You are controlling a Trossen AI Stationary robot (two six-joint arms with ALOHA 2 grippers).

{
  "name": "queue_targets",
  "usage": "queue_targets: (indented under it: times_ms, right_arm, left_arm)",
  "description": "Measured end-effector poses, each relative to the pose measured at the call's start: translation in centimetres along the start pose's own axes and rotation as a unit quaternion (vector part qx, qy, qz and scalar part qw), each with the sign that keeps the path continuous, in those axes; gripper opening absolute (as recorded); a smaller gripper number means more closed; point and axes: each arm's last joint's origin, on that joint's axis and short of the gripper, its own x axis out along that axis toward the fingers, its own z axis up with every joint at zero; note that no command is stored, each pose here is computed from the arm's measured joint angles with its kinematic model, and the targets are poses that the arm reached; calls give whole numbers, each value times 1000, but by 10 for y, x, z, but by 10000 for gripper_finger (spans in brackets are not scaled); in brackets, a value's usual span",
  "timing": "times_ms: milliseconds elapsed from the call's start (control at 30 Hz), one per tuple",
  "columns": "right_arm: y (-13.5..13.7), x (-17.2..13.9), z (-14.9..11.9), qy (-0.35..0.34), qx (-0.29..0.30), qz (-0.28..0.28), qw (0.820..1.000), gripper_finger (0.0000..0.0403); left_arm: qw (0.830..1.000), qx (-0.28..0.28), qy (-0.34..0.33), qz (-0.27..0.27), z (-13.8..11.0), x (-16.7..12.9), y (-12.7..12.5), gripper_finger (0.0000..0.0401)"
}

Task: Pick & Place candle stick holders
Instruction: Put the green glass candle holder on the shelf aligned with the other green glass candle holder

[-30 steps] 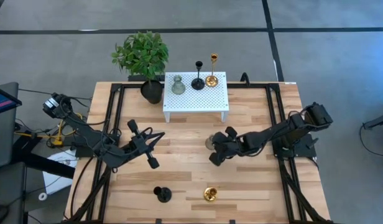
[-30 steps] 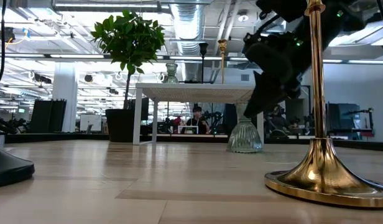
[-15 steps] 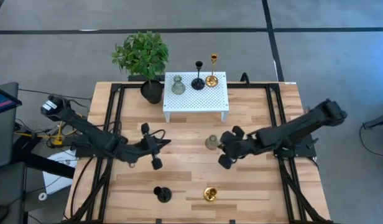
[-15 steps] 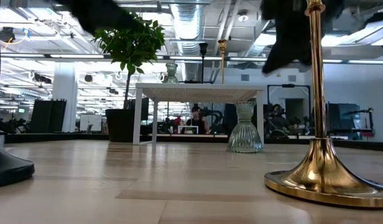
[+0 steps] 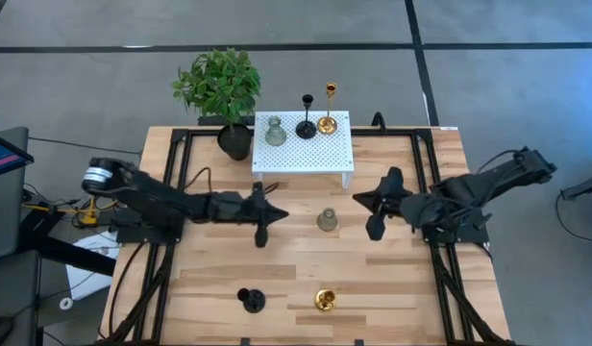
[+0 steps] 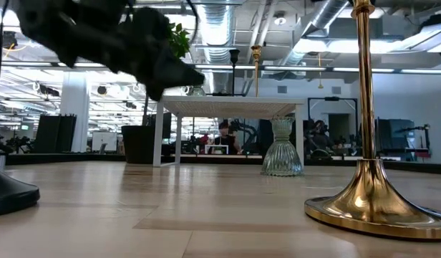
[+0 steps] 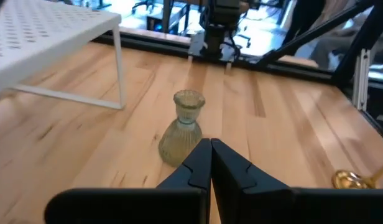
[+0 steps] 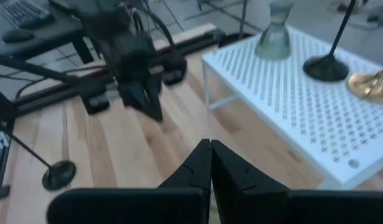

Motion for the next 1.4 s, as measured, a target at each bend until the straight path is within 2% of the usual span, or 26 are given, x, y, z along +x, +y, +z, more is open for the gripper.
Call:
queue_targets:
  times_ms: [167, 267, 400, 533, 833, 1000, 1167, 1400]
  right_arm:
    - [-3, -4, 4, -12, -3, -3, 1000, 0]
    - [-3, -4, 3, -8, -13, -5, 1000, 0]
    - [-3, -4, 3, -9, -15, -5, 1000, 0]
    - [-3, -4, 3, -9, -14, -4, 1000, 0]
    - [-3, -4, 3, -10, -14, -6, 1000, 0]
    - [-3, -4, 4, -16, -12, -14, 1000, 0]
    - [-3, -4, 4, -17, -12, -16, 1000, 0]
    - [-4, -4, 3, -16, -13, -17, 1000, 0]
  left_arm:
    - [1000, -11, 7, -18, -22, 27, 8, 7]
    - [1000, -7, 8, -20, -26, 41, 6, 9]
    - [999, 11, 24, -19, -32, 57, 4, 35]
    - [999, 24, 24, -17, -34, 73, 4, 89]
    - [999, 23, 24, -1, -36, 103, 11, 244]
    - [1000, 4, 14, 5, -32, 116, 13, 304]
    - [1000, 2, 9, 2, -32, 130, 11, 327]
    - [1000, 1, 1, 0, -28, 137, 10, 317]
